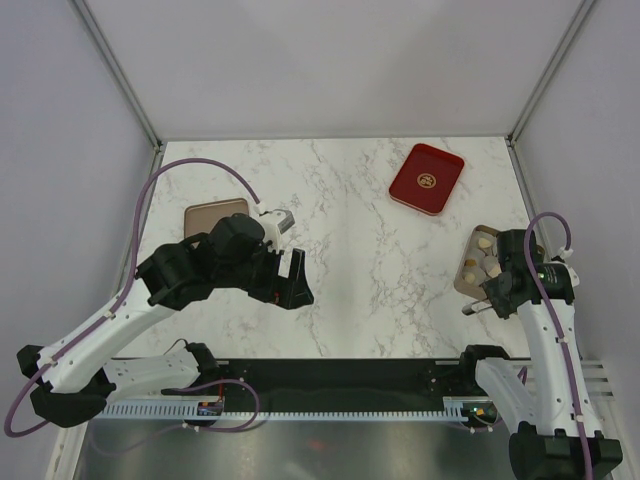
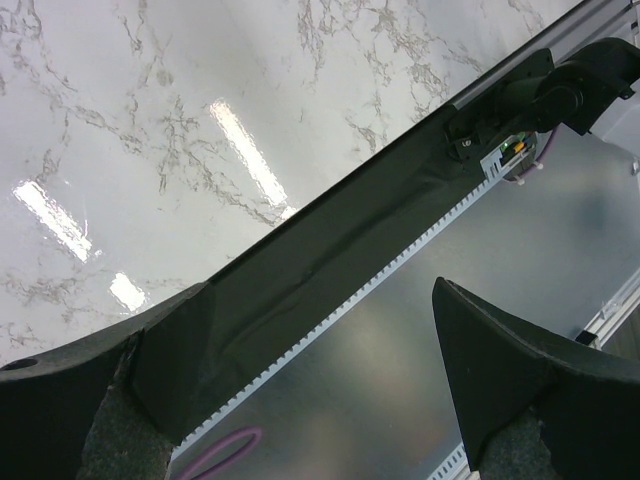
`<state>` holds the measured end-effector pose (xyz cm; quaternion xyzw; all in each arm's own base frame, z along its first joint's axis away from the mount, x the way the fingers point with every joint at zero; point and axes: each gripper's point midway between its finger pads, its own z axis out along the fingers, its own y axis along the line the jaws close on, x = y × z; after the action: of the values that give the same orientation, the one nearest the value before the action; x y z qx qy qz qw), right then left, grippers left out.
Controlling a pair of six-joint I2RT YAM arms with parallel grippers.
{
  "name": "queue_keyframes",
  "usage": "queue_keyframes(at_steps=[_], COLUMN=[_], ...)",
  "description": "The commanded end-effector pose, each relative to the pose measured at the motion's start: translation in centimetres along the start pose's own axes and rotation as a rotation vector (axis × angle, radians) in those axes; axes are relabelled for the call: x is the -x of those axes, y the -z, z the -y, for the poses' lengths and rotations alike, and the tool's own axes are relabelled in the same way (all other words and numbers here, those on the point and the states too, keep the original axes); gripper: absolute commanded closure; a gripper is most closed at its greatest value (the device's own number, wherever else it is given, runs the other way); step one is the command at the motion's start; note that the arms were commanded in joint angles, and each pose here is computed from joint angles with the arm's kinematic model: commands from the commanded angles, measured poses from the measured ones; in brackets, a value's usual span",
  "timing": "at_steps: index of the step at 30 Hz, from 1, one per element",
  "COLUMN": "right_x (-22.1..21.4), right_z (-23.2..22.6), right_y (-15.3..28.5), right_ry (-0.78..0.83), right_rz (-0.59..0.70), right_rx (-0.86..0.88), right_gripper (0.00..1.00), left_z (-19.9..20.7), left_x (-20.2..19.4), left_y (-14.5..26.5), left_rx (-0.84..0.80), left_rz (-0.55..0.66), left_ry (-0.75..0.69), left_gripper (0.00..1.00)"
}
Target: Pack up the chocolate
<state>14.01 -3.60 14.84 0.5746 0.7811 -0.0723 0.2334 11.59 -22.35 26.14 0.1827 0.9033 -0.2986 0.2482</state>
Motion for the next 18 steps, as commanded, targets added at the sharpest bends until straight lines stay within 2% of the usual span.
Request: queue_keyframes(at_steps=[1, 11, 18], right_x=[-0.64, -0.35, -0.43], right_z=[2.69, 2.6, 2.7], right_y=[0.33, 0.39, 0.27], right_ry=[0.017, 0.021, 0.018], right_rz=[-0.02, -0.011, -0.013], right_rx=[-0.096, -0.1, -0.108], right_gripper=[0.64, 0.58, 0.57], left_z=[0.21, 0.28, 0.12], left_x=[0.51, 0.69, 0.63], left_y=[0.26, 0.31, 0.2], left_rx=[-0.009, -0.004, 0.004], left_rz=[0.027, 0.032, 0.031], left_ry=[-0.05, -0.061, -0.058], left_gripper=[0.02, 0.02, 0.02])
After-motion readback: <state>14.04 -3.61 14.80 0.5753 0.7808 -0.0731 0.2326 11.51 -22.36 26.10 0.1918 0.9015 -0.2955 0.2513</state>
